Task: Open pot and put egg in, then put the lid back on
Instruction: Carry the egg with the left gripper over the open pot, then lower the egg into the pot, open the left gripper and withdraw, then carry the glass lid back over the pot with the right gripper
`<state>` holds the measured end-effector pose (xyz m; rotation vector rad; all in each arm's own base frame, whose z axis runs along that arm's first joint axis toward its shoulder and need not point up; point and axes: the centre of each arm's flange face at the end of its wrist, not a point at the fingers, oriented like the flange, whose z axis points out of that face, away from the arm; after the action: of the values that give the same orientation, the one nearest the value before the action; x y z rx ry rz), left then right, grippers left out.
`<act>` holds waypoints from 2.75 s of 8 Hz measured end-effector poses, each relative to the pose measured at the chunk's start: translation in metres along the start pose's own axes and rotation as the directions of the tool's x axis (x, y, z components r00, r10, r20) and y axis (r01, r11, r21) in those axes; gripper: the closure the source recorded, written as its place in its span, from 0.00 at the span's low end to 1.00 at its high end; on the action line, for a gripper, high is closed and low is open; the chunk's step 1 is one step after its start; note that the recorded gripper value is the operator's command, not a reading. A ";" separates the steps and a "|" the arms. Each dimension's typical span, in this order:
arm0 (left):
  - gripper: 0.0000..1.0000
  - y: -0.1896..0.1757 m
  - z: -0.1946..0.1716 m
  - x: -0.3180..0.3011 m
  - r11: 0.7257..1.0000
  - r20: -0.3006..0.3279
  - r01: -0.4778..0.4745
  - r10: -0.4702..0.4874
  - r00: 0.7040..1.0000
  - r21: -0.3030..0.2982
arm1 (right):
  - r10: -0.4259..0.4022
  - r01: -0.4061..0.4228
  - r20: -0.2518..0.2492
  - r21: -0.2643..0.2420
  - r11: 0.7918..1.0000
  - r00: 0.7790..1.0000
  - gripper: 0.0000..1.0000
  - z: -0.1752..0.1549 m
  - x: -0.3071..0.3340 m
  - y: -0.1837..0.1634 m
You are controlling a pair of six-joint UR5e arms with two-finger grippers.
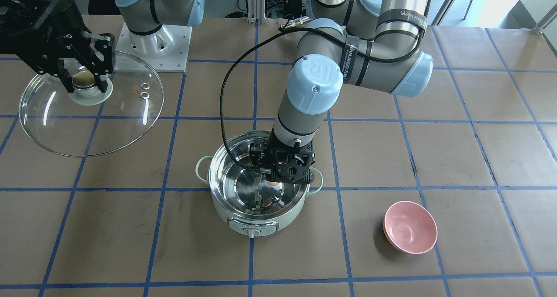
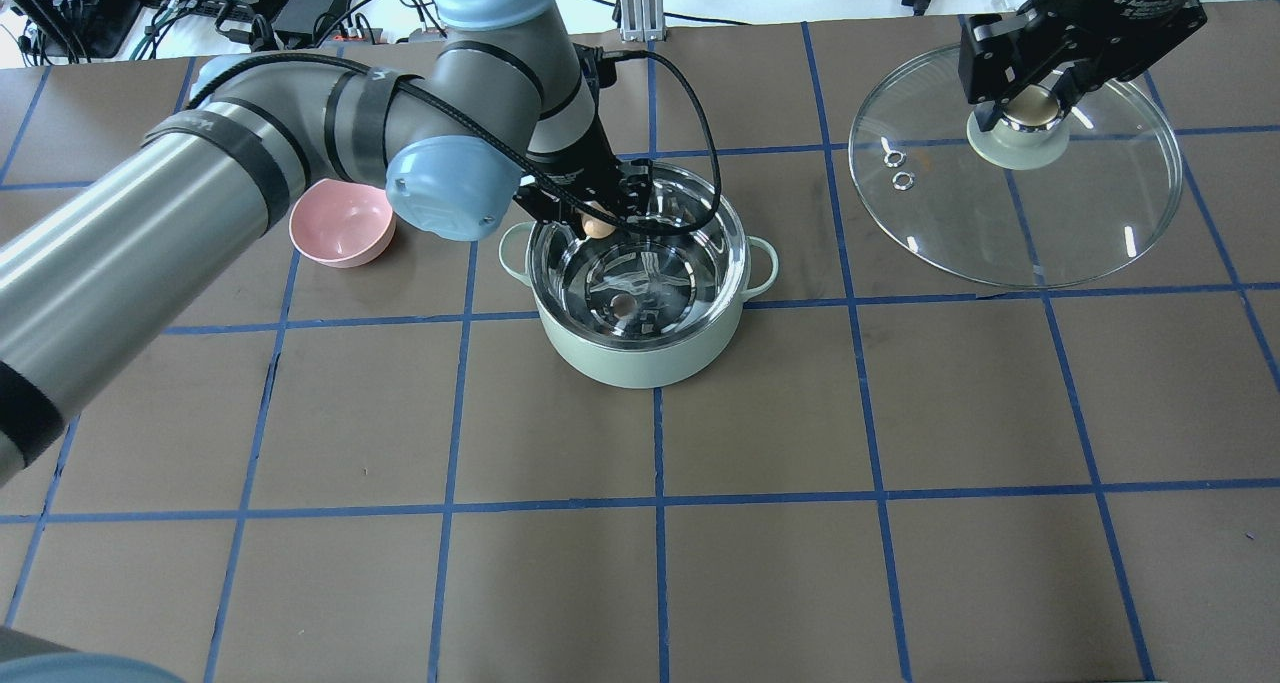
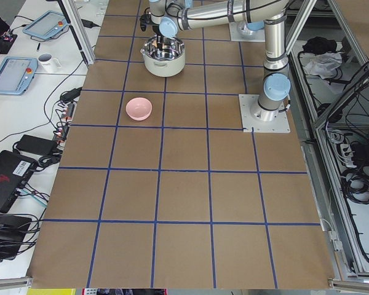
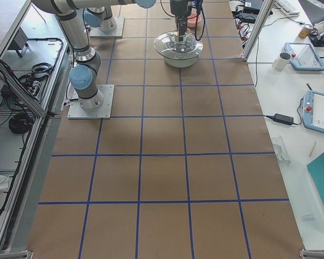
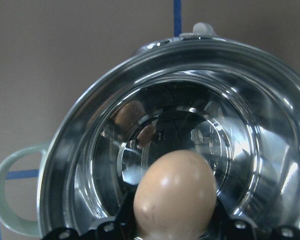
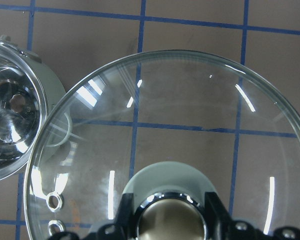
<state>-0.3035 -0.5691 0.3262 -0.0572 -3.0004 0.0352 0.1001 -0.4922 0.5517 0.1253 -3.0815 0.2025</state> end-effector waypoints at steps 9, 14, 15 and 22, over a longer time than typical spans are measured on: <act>0.00 -0.002 0.085 0.027 0.998 0.032 -0.027 0.029 0.999 -0.057 | -0.001 0.001 -0.003 -0.005 1.000 1.000 1.00 0.000 0.001 0.000; 0.00 0.028 -0.027 0.034 0.999 0.019 -0.039 0.038 0.999 0.006 | -0.001 0.001 -0.001 -0.004 1.000 1.000 1.00 0.001 -0.001 0.000; 0.00 0.039 -0.067 0.027 0.999 0.042 -0.032 0.031 0.999 0.011 | -0.002 0.002 0.001 0.000 1.000 1.000 1.00 0.002 -0.002 0.000; 0.00 0.090 -0.251 -0.066 0.996 0.079 0.032 -0.038 0.996 0.078 | 0.145 -0.149 0.092 0.040 0.988 0.985 1.00 0.057 -0.125 -0.039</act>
<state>-0.1999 -0.4769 0.5632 0.0048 -3.0761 0.1528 0.2248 -0.5288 0.4938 -0.0950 -3.1767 0.2826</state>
